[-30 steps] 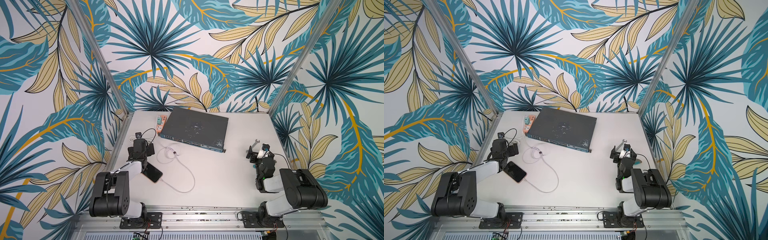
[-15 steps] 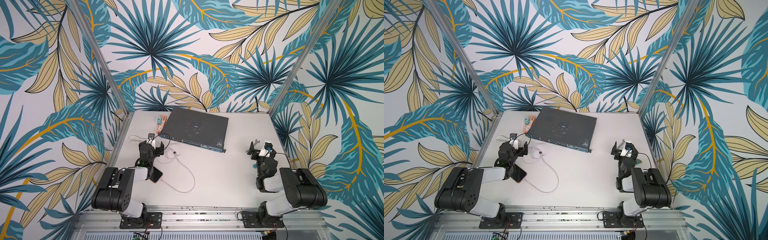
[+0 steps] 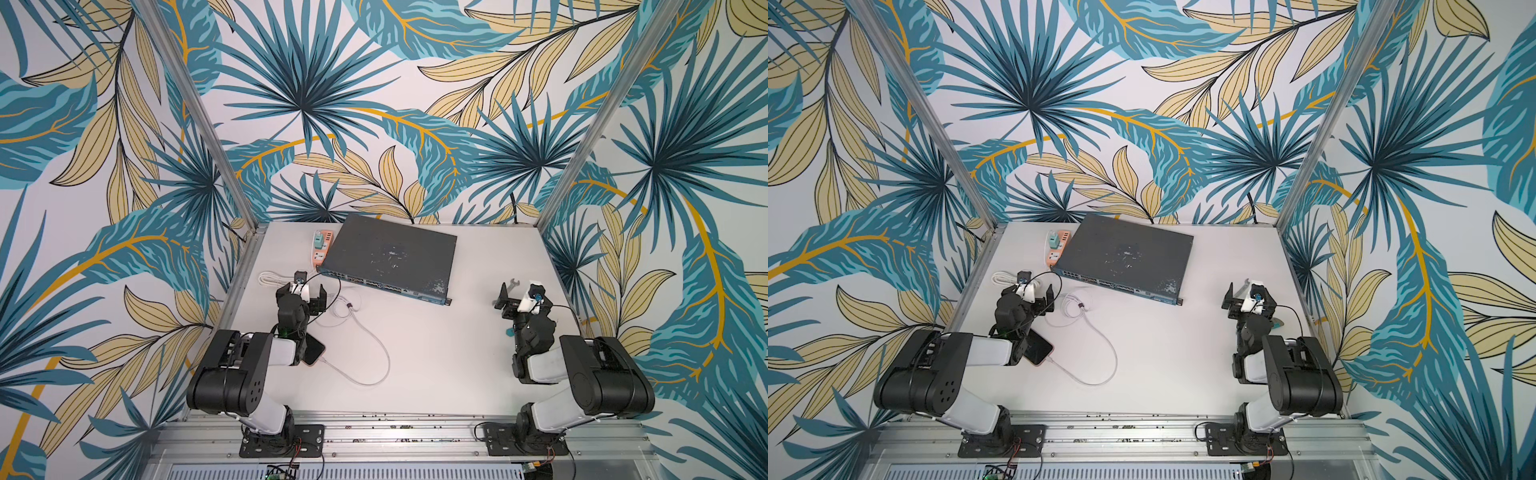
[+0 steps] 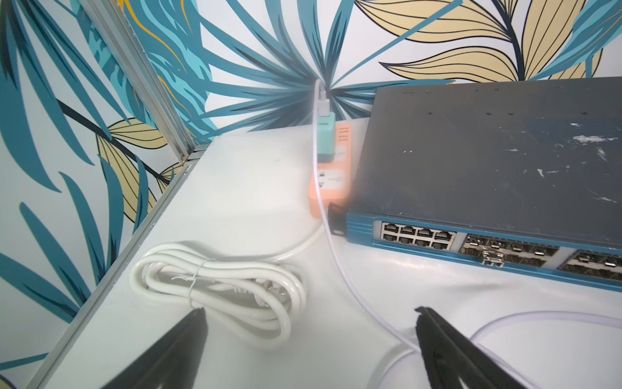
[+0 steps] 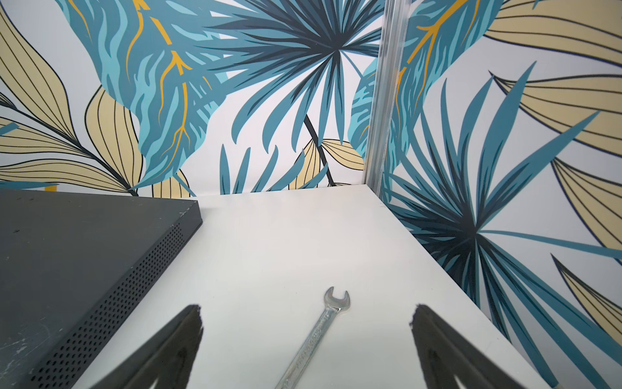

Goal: Plug the charging cable into the phone
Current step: Reset both arms

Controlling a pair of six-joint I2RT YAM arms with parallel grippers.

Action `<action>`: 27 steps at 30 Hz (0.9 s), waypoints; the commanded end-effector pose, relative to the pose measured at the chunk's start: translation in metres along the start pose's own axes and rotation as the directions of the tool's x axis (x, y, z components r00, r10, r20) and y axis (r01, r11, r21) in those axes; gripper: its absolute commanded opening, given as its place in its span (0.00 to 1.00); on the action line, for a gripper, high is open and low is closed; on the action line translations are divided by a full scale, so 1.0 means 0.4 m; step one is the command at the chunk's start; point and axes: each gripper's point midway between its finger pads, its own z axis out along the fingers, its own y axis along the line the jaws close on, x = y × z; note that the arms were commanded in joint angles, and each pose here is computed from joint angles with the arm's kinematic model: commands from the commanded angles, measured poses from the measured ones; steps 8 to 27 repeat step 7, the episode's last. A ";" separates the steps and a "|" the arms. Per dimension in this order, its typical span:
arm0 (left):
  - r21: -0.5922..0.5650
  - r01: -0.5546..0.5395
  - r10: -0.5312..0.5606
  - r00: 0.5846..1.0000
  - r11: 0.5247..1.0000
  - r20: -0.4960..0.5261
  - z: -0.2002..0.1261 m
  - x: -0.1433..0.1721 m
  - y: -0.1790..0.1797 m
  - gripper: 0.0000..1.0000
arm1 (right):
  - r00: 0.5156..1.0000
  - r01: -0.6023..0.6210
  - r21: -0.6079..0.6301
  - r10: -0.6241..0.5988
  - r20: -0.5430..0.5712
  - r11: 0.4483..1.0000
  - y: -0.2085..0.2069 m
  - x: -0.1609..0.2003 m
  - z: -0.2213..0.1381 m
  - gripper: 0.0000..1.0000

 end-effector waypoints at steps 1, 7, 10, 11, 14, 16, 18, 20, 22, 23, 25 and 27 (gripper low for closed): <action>-0.007 0.010 -0.010 0.999 1.000 0.031 0.004 -0.022 0.004 1.00 | 1.000 -0.006 0.019 0.006 0.001 1.000 -0.010 -0.004 0.006 1.00; -0.006 0.012 -0.012 0.999 1.000 0.033 0.005 -0.022 0.006 1.00 | 1.000 -0.011 0.027 0.011 0.026 1.000 -0.016 -0.013 -0.010 1.00; -0.006 0.012 -0.012 0.999 1.000 0.033 0.005 -0.022 0.006 1.00 | 1.000 -0.011 0.027 0.011 0.026 1.000 -0.016 -0.013 -0.010 1.00; -0.006 0.012 -0.012 0.999 1.000 0.033 0.005 -0.022 0.006 1.00 | 1.000 -0.011 0.027 0.011 0.026 1.000 -0.016 -0.013 -0.010 1.00; -0.006 0.012 -0.012 0.999 1.000 0.033 0.005 -0.022 0.006 1.00 | 1.000 -0.011 0.027 0.011 0.026 1.000 -0.016 -0.013 -0.010 1.00; -0.006 0.012 -0.012 0.999 1.000 0.033 0.005 -0.022 0.006 1.00 | 1.000 -0.011 0.027 0.011 0.026 1.000 -0.016 -0.013 -0.010 1.00; -0.006 0.012 -0.012 0.999 1.000 0.033 0.005 -0.022 0.006 1.00 | 1.000 -0.011 0.027 0.011 0.026 1.000 -0.016 -0.013 -0.010 1.00; -0.006 0.012 -0.012 0.999 1.000 0.033 0.005 -0.022 0.006 1.00 | 1.000 -0.011 0.027 0.011 0.026 1.000 -0.016 -0.013 -0.010 1.00; -0.006 0.012 -0.012 0.999 1.000 0.033 0.005 -0.022 0.006 1.00 | 1.000 -0.011 0.027 0.011 0.026 1.000 -0.016 -0.013 -0.010 1.00; -0.006 0.012 -0.012 0.999 1.000 0.033 0.005 -0.022 0.006 1.00 | 1.000 -0.011 0.027 0.011 0.026 1.000 -0.016 -0.013 -0.010 1.00; -0.006 0.012 -0.012 0.999 1.000 0.033 0.005 -0.022 0.006 1.00 | 1.000 -0.011 0.027 0.011 0.026 1.000 -0.016 -0.013 -0.010 1.00; -0.006 0.012 -0.012 0.999 1.000 0.033 0.005 -0.022 0.006 1.00 | 1.000 -0.011 0.027 0.011 0.026 1.000 -0.016 -0.013 -0.010 1.00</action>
